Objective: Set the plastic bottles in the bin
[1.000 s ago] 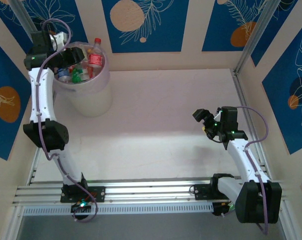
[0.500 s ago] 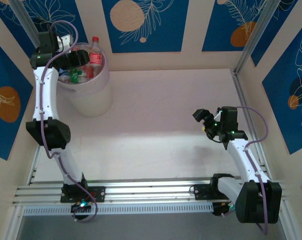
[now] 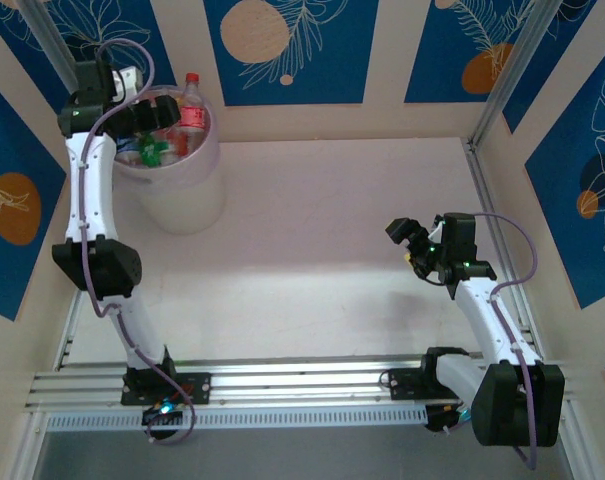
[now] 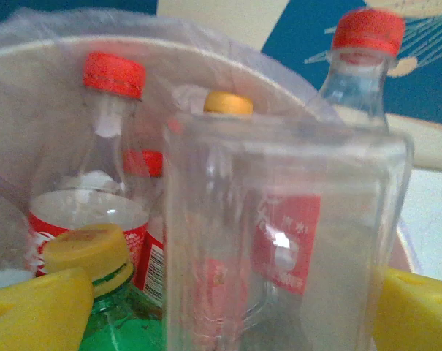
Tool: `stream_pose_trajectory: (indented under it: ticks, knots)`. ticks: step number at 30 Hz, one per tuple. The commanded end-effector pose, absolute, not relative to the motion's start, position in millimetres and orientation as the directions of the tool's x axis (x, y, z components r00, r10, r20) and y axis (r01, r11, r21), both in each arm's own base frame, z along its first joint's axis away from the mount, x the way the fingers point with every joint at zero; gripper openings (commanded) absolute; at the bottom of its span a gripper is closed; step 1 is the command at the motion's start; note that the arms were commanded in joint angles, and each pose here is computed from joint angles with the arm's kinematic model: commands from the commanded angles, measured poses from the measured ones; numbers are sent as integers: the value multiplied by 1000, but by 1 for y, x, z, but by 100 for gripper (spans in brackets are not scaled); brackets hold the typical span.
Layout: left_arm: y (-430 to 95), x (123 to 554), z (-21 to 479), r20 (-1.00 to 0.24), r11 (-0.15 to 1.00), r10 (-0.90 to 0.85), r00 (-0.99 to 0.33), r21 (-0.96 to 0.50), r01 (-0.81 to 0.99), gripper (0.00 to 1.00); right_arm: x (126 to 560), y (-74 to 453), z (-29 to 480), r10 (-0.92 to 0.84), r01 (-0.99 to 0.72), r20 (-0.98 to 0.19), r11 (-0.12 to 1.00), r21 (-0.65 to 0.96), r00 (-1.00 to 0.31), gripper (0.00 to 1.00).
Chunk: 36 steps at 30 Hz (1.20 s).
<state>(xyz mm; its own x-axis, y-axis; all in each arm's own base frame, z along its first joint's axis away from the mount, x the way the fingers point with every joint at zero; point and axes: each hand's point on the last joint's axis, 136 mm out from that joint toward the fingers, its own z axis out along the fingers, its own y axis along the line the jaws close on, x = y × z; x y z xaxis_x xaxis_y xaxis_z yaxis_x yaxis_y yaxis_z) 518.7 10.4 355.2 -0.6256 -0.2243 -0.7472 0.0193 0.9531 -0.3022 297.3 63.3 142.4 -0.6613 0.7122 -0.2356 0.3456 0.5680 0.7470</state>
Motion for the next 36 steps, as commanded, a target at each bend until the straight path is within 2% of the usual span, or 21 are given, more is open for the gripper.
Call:
stream_pose_trajectory:
  ticks: [1,4,11,17,24,27,31,36]
  knots:
    - [20,496,408,-823,971,-197,-533,-237,8,93,297,69,144,697,332,-222,565,755,-682,95]
    - [21,493,408,-823,974,-189,-536,-228,8,91,298,71,143,695,331,-220,565,755,-685,95]
    - [14,496,378,-786,971,-187,-589,-239,11,72,297,72,142,693,331,-220,568,754,-687,95]
    - [6,496,341,-741,972,-176,-648,-237,7,65,296,73,141,693,335,-218,568,752,-687,95]
    - [9,494,325,-727,974,-179,-662,-225,-16,64,296,72,142,690,332,-224,574,748,-688,95]
    - [7,494,343,-750,972,-183,-636,-235,-3,65,296,72,143,690,330,-226,574,749,-688,95]
    - [3,490,377,-792,970,-176,-585,-240,33,75,296,72,144,689,328,-229,576,749,-688,95]
    - [-1,473,406,-826,971,-158,-540,-228,65,80,300,70,150,678,309,-258,595,742,-688,95]
